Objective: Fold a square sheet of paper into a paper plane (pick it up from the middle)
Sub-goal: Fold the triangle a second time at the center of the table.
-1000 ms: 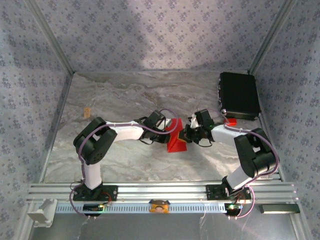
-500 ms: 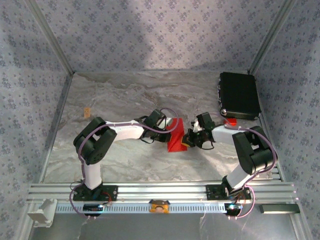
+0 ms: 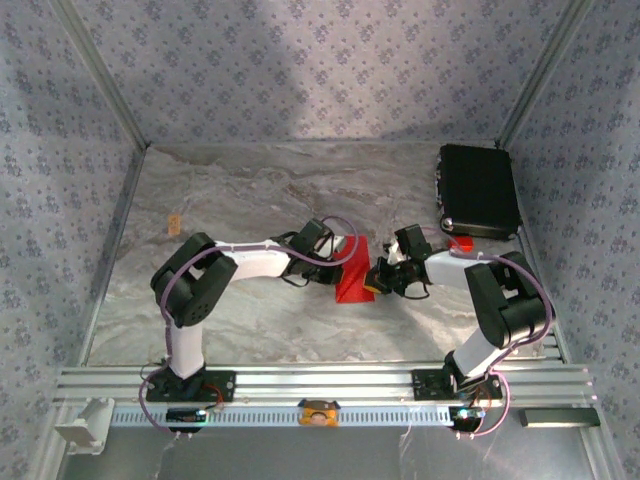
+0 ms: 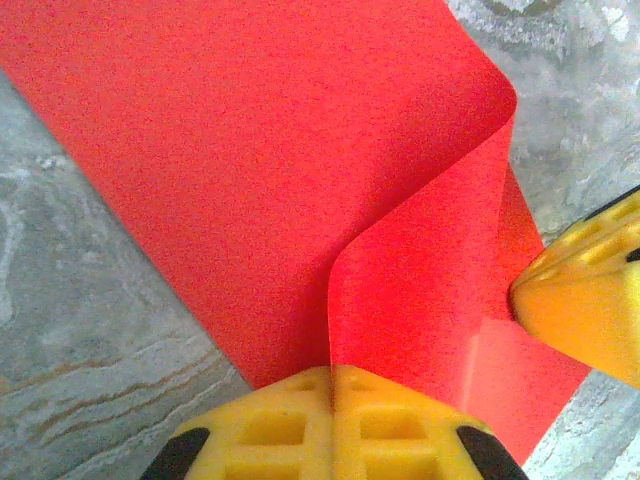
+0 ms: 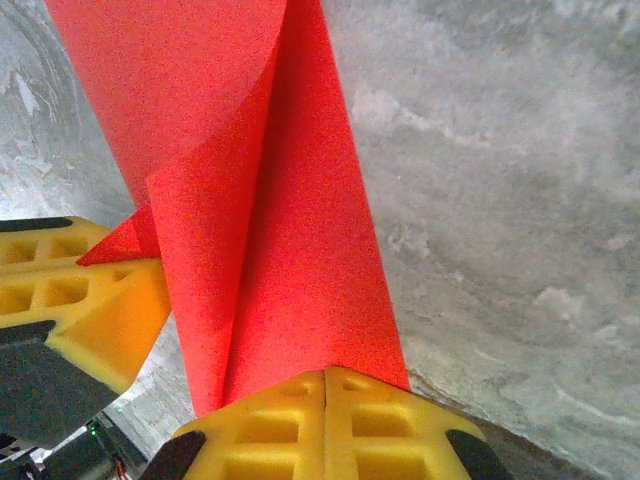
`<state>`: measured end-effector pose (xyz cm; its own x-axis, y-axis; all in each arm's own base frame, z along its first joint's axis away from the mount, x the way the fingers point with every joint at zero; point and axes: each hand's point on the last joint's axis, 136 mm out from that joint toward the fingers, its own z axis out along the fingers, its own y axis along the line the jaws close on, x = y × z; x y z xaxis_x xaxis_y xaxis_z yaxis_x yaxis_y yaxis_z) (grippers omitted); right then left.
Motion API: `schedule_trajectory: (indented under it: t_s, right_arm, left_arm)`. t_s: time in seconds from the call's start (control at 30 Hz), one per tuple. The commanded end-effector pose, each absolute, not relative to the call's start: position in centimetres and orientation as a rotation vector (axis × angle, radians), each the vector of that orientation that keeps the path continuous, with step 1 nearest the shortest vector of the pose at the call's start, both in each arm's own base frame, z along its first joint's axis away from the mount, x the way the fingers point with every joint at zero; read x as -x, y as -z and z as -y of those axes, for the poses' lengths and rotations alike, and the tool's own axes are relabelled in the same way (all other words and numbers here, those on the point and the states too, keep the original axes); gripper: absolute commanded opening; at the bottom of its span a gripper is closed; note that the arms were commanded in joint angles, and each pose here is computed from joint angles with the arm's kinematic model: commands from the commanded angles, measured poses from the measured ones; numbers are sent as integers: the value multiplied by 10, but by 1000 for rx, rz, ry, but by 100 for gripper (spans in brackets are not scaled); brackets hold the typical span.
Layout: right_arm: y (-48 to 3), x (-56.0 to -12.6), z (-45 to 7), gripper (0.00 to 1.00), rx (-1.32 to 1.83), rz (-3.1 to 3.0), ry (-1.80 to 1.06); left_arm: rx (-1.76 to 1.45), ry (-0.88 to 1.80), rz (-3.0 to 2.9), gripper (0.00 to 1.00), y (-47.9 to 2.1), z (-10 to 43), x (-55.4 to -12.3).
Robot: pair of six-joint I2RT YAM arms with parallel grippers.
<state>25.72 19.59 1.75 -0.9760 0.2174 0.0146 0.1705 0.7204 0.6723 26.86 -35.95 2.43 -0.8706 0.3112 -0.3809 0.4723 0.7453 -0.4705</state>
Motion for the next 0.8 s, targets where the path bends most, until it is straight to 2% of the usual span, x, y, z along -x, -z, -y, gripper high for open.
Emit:
schedule_trajectory:
  t_s: [0.0, 0.17, 0.4, 0.77]
  right_arm:
    - [-2, -246, -187, 0, -348, -2912, -1050]
    - [-13, -253, -192, 0, -314, -2862, -1100]
    - [-56, -273, -215, 0, -206, -2701, -1246]
    - [-60, -283, -248, 0, -149, -2669, -1323]
  left_arm:
    - [-645, 842, -2682, 5, -19, 363, -266]
    - [-653, 835, -2690, 5, -17, 361, -264]
    - [-631, 848, -2691, 5, -16, 361, -264]
    - [-636, 847, -2689, 5, -16, 362, -264]
